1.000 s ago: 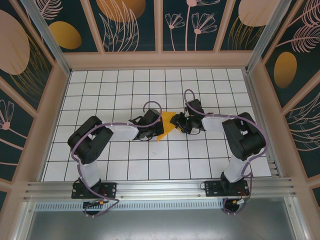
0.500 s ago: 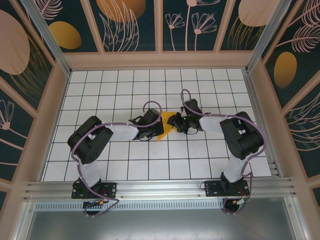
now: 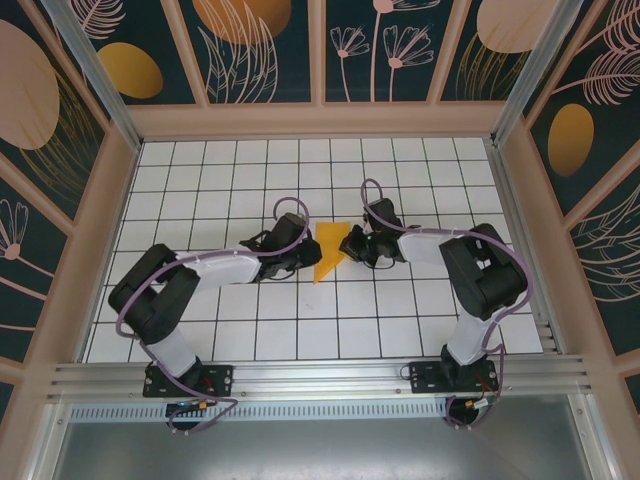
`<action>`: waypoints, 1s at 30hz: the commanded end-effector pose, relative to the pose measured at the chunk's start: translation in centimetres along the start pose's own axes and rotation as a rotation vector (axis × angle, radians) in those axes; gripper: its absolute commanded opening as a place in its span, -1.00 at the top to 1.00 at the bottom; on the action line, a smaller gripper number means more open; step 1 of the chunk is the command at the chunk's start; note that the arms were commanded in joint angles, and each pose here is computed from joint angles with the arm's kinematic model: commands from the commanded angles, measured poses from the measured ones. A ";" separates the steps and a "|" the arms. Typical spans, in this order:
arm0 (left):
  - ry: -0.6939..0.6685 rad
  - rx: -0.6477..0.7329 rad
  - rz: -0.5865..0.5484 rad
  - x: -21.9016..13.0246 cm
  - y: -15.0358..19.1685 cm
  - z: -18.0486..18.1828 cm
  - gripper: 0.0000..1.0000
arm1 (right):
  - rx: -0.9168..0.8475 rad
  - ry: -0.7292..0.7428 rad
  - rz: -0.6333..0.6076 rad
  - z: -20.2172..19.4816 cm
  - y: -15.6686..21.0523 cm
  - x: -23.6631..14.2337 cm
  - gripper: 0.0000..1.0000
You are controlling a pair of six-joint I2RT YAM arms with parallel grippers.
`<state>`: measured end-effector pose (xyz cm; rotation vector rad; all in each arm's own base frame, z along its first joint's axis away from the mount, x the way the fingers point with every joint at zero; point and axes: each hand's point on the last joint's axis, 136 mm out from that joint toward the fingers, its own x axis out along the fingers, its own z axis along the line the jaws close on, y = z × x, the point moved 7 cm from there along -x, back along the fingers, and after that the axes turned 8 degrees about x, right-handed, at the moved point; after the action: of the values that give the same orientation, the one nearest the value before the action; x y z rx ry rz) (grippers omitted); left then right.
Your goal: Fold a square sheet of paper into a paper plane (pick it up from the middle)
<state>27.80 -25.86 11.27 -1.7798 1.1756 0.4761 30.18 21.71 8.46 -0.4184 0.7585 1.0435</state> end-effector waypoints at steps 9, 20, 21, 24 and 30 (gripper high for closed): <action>0.087 0.137 -0.264 -6.6 -2.7 0.0 -0.14 | 0.156 -0.010 -0.299 3.8 1.7 -5.6 1.00; 0.203 0.418 -0.482 -7.9 -2.0 0.2 -0.69 | 0.388 0.021 -0.333 4.5 1.8 -3.3 1.00; 0.215 0.444 -0.487 -7.7 -1.8 0.2 -0.71 | 0.401 0.032 -0.330 4.5 1.8 -3.0 1.00; 0.207 0.510 -0.454 -6.6 -1.6 0.2 -0.73 | 0.422 0.058 -0.320 4.4 1.6 -2.2 1.00; 0.216 0.602 -0.504 -5.9 -0.9 0.7 -0.75 | 0.367 0.073 -0.259 5.9 0.9 -0.3 1.00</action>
<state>25.84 -21.85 14.69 -1.5729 0.9032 -0.2099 30.63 24.71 12.61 -0.2255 0.9021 0.5967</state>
